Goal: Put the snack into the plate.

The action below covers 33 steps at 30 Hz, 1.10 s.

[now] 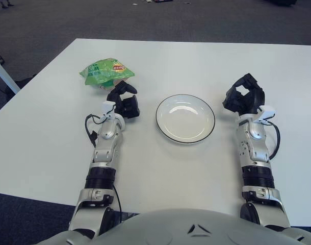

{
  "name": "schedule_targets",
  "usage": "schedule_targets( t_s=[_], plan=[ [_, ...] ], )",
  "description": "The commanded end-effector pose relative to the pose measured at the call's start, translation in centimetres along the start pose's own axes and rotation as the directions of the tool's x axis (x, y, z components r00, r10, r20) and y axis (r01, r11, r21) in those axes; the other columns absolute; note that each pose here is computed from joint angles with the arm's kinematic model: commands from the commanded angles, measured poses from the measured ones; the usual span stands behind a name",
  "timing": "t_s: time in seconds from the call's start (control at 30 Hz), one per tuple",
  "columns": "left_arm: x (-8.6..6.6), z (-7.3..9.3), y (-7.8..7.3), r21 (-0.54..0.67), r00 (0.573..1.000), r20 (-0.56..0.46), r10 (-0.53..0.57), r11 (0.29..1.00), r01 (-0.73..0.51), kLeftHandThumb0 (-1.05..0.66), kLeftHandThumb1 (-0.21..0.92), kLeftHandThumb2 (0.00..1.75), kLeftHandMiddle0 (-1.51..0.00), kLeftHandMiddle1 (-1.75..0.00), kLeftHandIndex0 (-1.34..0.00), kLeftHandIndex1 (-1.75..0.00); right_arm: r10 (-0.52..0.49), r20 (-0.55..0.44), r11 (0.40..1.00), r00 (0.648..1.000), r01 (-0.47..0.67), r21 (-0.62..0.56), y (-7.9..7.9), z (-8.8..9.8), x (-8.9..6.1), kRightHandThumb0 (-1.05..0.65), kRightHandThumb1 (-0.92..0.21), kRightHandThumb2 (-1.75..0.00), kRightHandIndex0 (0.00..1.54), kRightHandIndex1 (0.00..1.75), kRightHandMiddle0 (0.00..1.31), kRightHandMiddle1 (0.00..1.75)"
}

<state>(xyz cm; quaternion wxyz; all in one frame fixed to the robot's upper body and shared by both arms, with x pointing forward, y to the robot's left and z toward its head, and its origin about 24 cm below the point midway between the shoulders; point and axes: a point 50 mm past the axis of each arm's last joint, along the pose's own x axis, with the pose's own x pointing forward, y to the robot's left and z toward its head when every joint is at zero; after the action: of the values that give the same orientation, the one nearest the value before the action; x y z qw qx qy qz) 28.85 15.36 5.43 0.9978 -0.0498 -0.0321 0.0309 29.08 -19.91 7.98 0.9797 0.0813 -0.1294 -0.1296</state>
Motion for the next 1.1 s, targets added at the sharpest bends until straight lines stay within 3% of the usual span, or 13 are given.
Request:
schedule_targets(
  t_s=[0.0,0.2,0.47,0.77,1.07],
  plan=[
    [-2.8,-4.7,-0.2,-0.023,0.981,-0.193,0.031,0.999,-0.036,-0.49,0.28,1.36,-1.32,-1.75,-0.64,-1.75,-0.053,-0.142,0.998,0.988,0.059,0.036,-0.5,-3.7,-3.0,-0.54,-0.19,-1.48,1.32,1.75,0.73,1.75],
    [-2.8,-4.3,-0.1,-0.016,0.985,-0.169,0.038,0.999,-0.041,-0.49,0.28,1.36,-1.32,-1.75,-0.64,-1.75,-0.048,-0.137,0.998,0.989,0.054,0.041,-0.6,-3.9,-3.0,-0.56,-0.15,-1.52,1.33,1.75,0.76,1.75],
    [-3.1,-1.2,-0.2,0.005,0.995,-0.081,0.063,0.998,-0.063,-0.5,0.27,1.37,-1.33,-1.75,-0.65,-1.75,-0.053,-0.135,0.997,0.989,0.059,0.041,-0.7,-4.0,-3.0,-0.56,-0.14,-1.54,1.34,1.75,0.77,1.75],
    [-3.3,-0.1,0.0,0.021,0.998,-0.055,0.03,0.999,-0.029,-0.52,0.22,1.44,-1.32,-1.75,-0.69,-1.75,-0.048,-0.133,0.998,0.99,0.054,0.041,-0.7,-4.0,-3.0,-0.56,-0.14,-1.54,1.34,1.75,0.77,1.75],
    [-3.5,3.6,1.1,0.039,0.999,-0.041,-0.018,0.999,0.02,-0.53,0.2,1.46,-1.33,-1.75,-0.71,-1.75,-0.043,-0.132,0.998,0.99,0.049,0.045,-0.6,-4.1,-3.0,-0.56,-0.14,-1.54,1.35,1.75,0.77,1.75]
  ],
)
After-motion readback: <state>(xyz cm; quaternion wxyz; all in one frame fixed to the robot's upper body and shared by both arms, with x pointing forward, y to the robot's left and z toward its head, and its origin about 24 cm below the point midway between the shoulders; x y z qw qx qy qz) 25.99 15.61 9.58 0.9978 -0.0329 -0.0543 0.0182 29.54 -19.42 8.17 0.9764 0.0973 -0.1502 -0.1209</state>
